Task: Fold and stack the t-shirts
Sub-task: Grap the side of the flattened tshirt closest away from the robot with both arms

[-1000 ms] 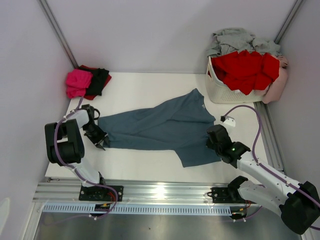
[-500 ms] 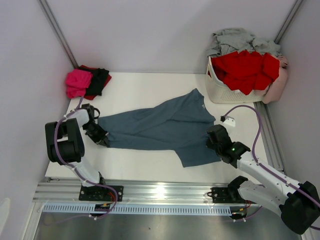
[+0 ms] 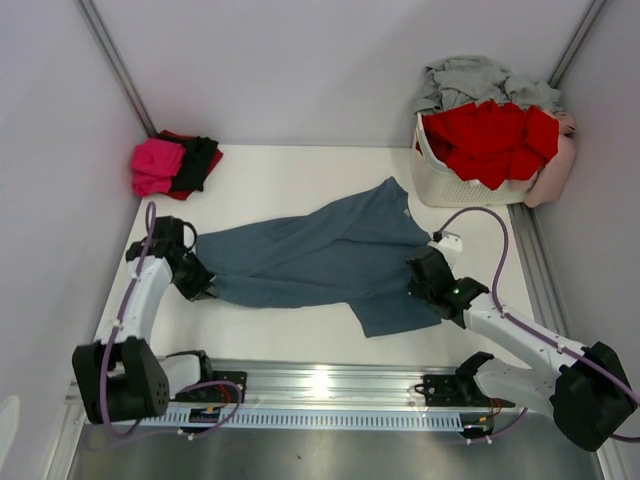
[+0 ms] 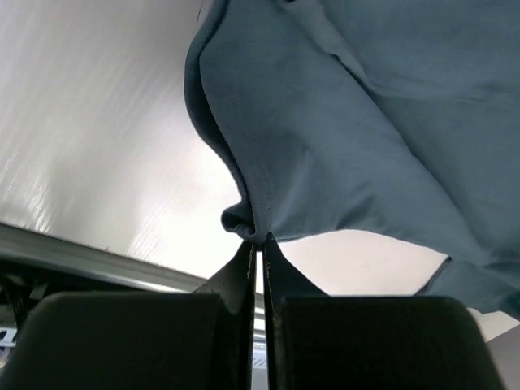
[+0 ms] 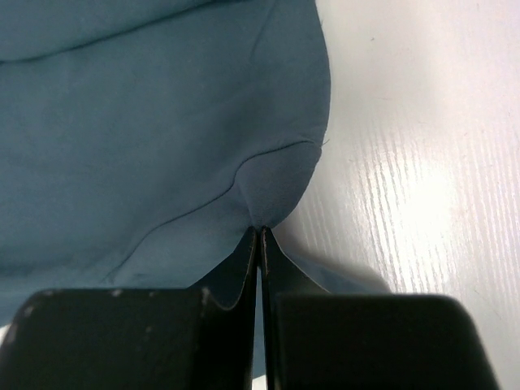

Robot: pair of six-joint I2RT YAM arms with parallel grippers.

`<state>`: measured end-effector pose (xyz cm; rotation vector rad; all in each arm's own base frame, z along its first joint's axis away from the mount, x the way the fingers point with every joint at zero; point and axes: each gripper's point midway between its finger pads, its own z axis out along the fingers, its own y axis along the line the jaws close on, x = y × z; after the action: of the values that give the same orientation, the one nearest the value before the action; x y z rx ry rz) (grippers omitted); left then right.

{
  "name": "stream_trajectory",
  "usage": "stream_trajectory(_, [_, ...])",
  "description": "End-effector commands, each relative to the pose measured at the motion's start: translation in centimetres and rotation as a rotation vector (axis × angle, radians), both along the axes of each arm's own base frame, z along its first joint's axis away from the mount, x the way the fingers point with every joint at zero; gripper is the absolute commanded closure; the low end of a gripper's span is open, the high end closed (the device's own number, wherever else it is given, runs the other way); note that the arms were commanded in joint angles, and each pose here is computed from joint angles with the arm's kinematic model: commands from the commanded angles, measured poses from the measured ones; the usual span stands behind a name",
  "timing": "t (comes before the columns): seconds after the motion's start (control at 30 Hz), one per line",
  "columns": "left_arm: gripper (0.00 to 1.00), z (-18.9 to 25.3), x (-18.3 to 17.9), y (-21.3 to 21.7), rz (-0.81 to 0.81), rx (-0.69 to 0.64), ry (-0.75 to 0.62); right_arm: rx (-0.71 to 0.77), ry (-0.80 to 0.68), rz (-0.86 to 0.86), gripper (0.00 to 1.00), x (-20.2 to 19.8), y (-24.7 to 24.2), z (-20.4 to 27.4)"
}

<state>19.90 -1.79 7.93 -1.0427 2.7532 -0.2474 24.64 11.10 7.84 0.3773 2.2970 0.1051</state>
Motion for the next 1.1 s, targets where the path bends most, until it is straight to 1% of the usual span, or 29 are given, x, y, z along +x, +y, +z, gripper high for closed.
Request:
stream_trajectory(0.0, [0.99, 2.0, -2.9, -0.7, 0.006, -0.017, 0.037, 0.024, -0.052, 0.006, 1.00, 1.5, 1.2, 2.0])
stream_trajectory(0.17, [0.99, 0.6, -6.2, -1.6, -0.006, -0.046, 0.072, 0.027, -0.035, 0.002, 1.00, 1.4, 1.4, 1.5])
stream_trajectory(0.2, [0.99, -0.1, -7.1, -1.8, -0.006, -0.053, 0.101, 0.026, -0.032, 0.001, 1.00, 1.3, 1.4, 1.4])
stream_trajectory(0.27, [0.99, 0.0, -7.6, -2.4, -0.013, -0.084, 0.098, 0.023, -0.025, 0.005, 1.00, 1.2, 1.5, 1.3])
stream_trajectory(0.37, [0.99, -0.4, -9.3, -3.1, -0.036, -0.105, 0.147, 0.009, -0.023, 0.005, 1.00, 1.2, 1.4, 1.5])
stream_trajectory(0.57, [0.99, -0.3, -9.3, -3.5, -0.079, -0.099, 0.131, 0.010, -0.018, -0.005, 1.00, 1.1, 1.4, 1.6])
stream_trajectory(0.6, [0.99, -0.3, -9.1, -3.5, -0.083, -0.098, 0.122, 0.009, -0.014, 0.001, 0.98, 1.1, 1.5, 1.7])
stream_trajectory(0.63, [0.99, -0.2, -9.0, -3.4, -0.086, -0.093, 0.121, 0.006, -0.012, 0.011, 0.93, 1.0, 1.6, 1.7])
stream_trajectory(0.67, [0.99, -0.2, -9.0, -3.3, -0.090, -0.089, 0.119, 0.005, -0.010, 0.020, 0.76, 1.0, 1.7, 1.9])
stream_trajectory(0.7, [0.99, -0.2, -9.0, -3.3, -0.095, -0.085, 0.117, -0.004, -0.006, 0.023, 0.64, 1.0, 1.6, 2.1])
stream_trajectory(0.8, [0.99, 0.0, -8.8, -3.0, -0.101, -0.070, 0.108, -0.055, -0.006, 0.024, 0.38, 0.4, 0.7, 2.9])
stream_trajectory(0.83, [0.99, 0.0, -8.7, -3.0, -0.104, -0.069, 0.105, -0.056, -0.017, 0.015, 0.36, 0.4, 0.5, 3.6])
stream_trajectory(0.87, [1.00, 0.0, -8.8, -3.1, -0.105, -0.074, 0.106, -0.066, -0.018, 0.006, 0.25, 0.2, 0.2, 3.9])
stream_trajectory(0.9, [1.00, 0.0, -8.7, -3.1, -0.104, -0.077, 0.104, -0.092, -0.005, -0.009, 0.21, -0.3, -0.7, 4.0])
stream_trajectory(0.93, [0.99, -0.1, -8.8, -3.2, -0.106, -0.080, 0.104, -0.080, -0.016, -0.026, 0.20, -0.6, -0.9, 4.6])
stream_trajectory(1.03, [0.99, -0.1, -8.7, -3.2, -0.108, -0.081, 0.100, -0.098, 0.021, -0.067, 0.20, -2.3, -2.5, 4.4])
stream_trajectory(1.07, [1.00, 0.0, -8.7, -3.2, -0.108, -0.079, 0.099, -0.079, 0.037, -0.096, 0.22, -2.8, -2.7, 4.0])
